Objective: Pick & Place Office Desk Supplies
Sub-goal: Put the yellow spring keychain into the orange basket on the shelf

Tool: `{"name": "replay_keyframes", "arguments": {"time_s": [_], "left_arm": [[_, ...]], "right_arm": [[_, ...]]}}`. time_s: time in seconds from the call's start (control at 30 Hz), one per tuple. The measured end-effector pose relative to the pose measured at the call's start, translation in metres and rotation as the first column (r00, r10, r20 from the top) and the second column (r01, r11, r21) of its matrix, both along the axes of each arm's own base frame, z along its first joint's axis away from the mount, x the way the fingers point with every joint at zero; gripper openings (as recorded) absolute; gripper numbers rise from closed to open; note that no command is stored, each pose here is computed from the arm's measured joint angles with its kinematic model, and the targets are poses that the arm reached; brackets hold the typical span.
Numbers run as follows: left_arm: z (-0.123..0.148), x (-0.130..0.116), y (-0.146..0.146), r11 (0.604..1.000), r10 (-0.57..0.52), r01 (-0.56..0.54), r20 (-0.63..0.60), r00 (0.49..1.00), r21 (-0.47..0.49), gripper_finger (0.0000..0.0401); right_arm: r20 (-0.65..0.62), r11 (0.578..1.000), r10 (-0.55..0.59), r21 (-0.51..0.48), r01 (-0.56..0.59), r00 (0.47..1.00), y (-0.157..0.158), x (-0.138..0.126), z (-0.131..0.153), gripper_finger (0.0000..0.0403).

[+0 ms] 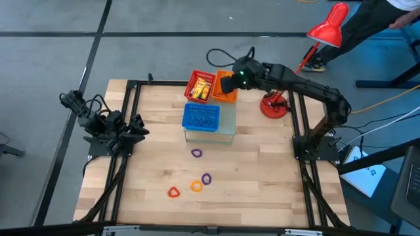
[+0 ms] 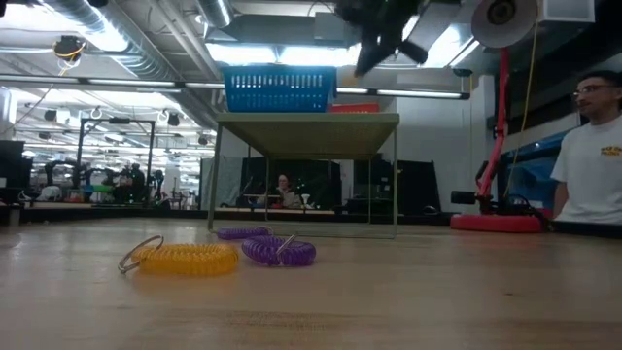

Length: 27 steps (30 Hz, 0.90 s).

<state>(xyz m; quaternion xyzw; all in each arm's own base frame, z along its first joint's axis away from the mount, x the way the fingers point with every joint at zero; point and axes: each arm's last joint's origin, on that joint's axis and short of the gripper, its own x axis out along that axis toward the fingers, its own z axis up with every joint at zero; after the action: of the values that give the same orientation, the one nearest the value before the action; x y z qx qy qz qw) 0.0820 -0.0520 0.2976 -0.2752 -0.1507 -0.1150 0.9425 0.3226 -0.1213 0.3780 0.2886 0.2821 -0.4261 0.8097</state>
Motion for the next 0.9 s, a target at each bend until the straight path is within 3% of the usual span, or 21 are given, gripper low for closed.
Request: {"name": "replay_keyframes", "arguments": {"time_s": [0.4,0.9], "left_arm": [[0.0,0.0,0.002,0.998,0.057,-0.058,-0.014,0.998,-0.01,0.0125],[0.0,0.0,0.003,0.995,0.096,-0.097,-0.022,0.995,-0.025,0.0125]], "right_arm": [[-0.07,0.996,0.045,0.076,-0.04,0.997,-0.035,0.011,-0.046,0.0003],[-0.09,0.994,0.091,0.069,-0.085,0.992,-0.035,0.012,-0.047,0.0004]]}}
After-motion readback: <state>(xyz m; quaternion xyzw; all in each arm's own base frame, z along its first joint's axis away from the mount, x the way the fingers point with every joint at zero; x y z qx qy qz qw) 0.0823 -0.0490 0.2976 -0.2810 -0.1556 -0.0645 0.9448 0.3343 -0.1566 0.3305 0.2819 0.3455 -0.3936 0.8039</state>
